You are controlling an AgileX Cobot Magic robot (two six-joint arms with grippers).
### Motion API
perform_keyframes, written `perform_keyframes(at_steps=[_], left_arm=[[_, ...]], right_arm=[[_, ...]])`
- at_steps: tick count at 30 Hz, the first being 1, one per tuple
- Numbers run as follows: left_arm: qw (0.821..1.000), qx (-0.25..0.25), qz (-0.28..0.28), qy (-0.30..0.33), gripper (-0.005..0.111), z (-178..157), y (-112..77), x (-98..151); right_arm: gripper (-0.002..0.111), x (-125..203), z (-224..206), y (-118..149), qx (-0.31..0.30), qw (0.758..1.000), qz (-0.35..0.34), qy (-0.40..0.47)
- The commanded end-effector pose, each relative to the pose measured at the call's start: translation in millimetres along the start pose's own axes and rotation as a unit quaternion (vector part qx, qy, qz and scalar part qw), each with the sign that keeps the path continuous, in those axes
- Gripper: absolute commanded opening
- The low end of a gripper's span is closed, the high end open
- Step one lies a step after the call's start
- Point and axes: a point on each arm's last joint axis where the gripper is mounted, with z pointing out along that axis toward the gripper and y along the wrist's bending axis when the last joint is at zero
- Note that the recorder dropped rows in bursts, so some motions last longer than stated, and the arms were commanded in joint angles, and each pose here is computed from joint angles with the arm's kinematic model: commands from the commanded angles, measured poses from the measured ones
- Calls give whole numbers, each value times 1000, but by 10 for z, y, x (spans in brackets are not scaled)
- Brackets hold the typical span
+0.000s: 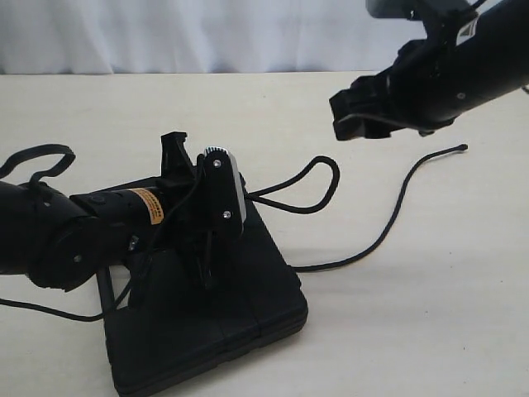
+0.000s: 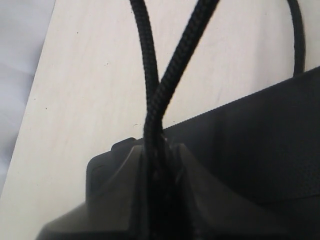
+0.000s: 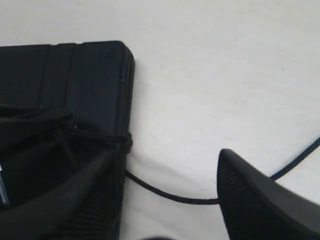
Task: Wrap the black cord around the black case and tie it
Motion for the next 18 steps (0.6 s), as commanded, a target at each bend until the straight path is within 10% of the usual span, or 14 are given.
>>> perform_keyframes(at_steps=[1, 7, 18], left_arm=[[1000, -15, -3, -16, 0, -6, 22, -46], [1000, -15, -3, -16, 0, -6, 22, -46], [1000, -14, -3, -15, 0, -6, 21, -45]], right_arm=[[56, -75, -51, -151, 85, 996, 2, -15], [56, -23, 424, -640, 225, 971, 65, 53], [56, -54, 1432, -1487, 275, 935, 183, 130]])
